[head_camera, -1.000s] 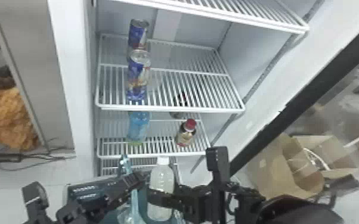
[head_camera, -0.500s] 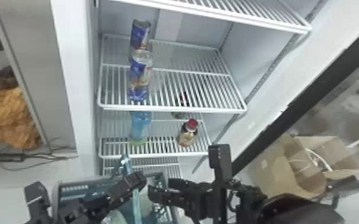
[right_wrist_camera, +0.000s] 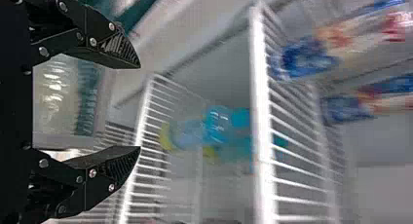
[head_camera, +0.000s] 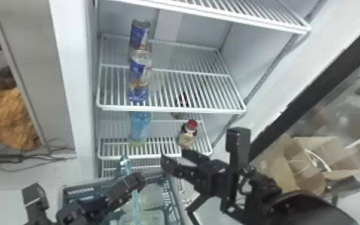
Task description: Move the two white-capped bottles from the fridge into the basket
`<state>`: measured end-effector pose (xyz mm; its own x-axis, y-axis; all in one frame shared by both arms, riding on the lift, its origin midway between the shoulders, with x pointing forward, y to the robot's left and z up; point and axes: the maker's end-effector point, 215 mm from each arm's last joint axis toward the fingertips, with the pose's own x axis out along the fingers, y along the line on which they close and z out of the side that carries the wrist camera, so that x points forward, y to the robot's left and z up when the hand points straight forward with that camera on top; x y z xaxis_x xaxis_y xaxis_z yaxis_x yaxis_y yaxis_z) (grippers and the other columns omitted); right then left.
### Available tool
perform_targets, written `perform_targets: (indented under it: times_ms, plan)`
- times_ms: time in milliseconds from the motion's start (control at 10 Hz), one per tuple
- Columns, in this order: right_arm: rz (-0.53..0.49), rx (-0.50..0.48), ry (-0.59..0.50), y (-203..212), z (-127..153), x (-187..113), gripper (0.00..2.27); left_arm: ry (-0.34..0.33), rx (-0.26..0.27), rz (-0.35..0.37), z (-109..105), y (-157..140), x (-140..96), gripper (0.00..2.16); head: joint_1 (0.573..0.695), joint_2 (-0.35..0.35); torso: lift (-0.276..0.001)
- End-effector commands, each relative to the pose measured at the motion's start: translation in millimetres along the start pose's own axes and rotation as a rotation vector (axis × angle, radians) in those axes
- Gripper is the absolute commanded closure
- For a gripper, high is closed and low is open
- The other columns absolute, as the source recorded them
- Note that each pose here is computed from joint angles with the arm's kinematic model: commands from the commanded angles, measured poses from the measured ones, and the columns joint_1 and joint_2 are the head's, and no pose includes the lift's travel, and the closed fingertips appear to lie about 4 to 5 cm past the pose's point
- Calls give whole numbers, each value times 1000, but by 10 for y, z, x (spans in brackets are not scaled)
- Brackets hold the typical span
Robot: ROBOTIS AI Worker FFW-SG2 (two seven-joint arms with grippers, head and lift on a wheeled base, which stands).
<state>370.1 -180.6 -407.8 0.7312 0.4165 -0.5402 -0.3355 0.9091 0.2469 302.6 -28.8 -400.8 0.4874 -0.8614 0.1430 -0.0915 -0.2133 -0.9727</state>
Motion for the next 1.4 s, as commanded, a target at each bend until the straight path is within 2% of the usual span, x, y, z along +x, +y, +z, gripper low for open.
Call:
perform_targets:
  times_ms: [0,200,400,600,1000,1300]
  plan:
    - [-21,-35,-112,-76,329,-26,506,-3,1,1,14,1,-9,1184,695,-350,0]
    - [-21,-60,-217,-52,604,-84,506,-2,-3,0,-4,8,-6,1184,695,-348,0]
    - [-18,-94,-375,-20,966,-200,506,-5,-2,0,3,8,-6,1184,695,-344,0]
    - [-23,-116,-475,-11,1177,-292,501,-3,-3,0,-7,10,-2,1184,695,-341,0]
    - [-102,-121,-615,-86,1372,-568,476,0,-6,-1,-22,7,3,1184,695,-350,0]
    - [-169,-109,-675,-152,1390,-735,262,7,-6,-1,-39,6,12,1184,695,-350,0]
